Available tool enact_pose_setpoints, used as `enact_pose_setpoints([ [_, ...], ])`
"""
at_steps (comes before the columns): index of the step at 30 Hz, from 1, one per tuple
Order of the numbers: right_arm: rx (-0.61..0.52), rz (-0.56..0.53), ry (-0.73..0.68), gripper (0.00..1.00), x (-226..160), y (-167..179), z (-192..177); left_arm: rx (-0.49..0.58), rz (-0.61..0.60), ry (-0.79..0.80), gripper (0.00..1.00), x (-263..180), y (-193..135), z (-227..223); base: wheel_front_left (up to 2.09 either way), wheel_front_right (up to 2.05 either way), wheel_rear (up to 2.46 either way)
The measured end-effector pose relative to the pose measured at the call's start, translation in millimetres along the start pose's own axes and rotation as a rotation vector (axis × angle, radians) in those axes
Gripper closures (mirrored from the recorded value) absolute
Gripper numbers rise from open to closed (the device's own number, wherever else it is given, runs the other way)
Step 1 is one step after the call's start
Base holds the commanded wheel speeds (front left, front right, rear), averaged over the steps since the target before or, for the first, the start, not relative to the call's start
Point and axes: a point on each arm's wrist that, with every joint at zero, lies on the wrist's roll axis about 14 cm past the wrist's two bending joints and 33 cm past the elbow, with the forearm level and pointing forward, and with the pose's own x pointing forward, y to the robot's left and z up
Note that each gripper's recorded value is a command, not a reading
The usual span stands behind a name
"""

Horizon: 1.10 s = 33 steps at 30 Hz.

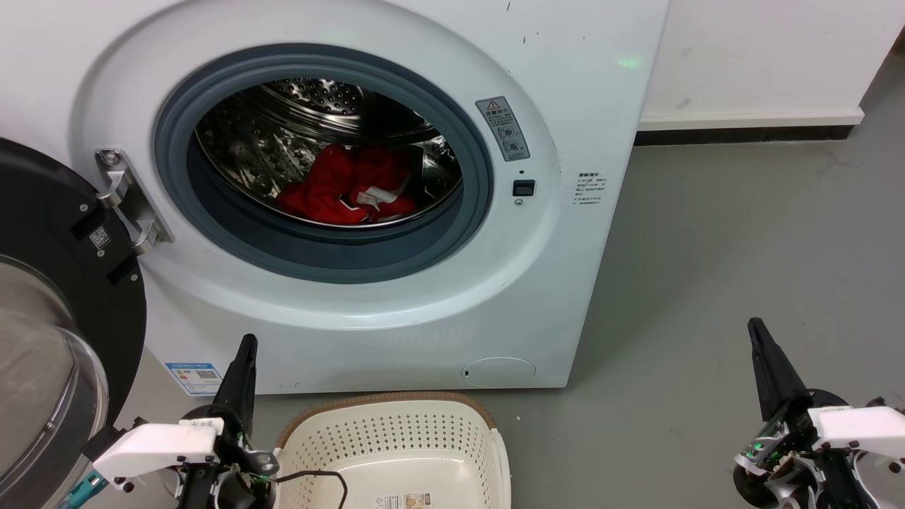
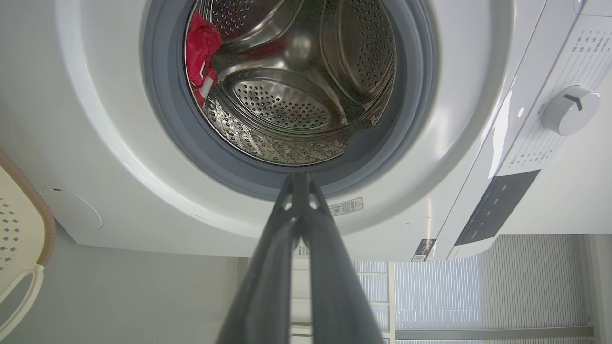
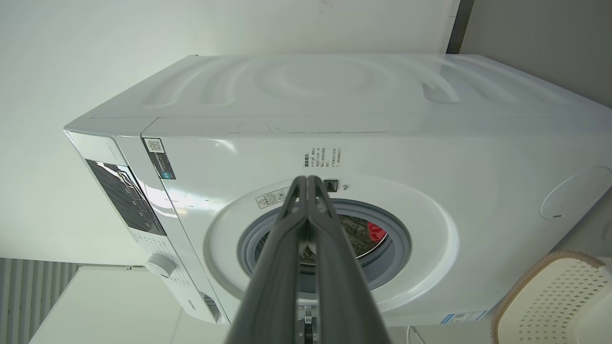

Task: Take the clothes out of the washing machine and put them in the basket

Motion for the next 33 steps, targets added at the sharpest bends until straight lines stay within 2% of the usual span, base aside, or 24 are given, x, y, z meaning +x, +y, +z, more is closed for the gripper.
enact_pose_setpoints([
  [19,0.0,0.0,0.0,1.0,0,0,0,0.001,0.0,0.0,1.0,0,0,0,0.0,0.0,0.0],
  [20,0.001,-0.005,-0.001,0.0,-1,-2,0,0.0,0.006,0.001,0.0,-1,2,0,0.0,0.0,0.0],
  [21,0.002,-0.019,-0.001,1.0,-2,-6,0,-0.002,0.019,0.002,1.0,-2,7,-1,0.0,0.0,0.0],
  [22,0.004,-0.035,-0.001,0.0,-4,-12,0,-0.004,0.037,0.002,0.0,-5,12,-1,0.0,0.0,0.0],
  [25,0.004,-0.075,-0.01,0.0,-12,-25,1,-0.008,0.08,-0.003,0.0,-13,27,-1,0.0,0.0,0.0],
  [33,-0.039,-0.075,-0.039,0.0,-15,-25,5,0.013,0.063,-0.035,0.0,-13,21,2,0.0,0.0,0.0],
])
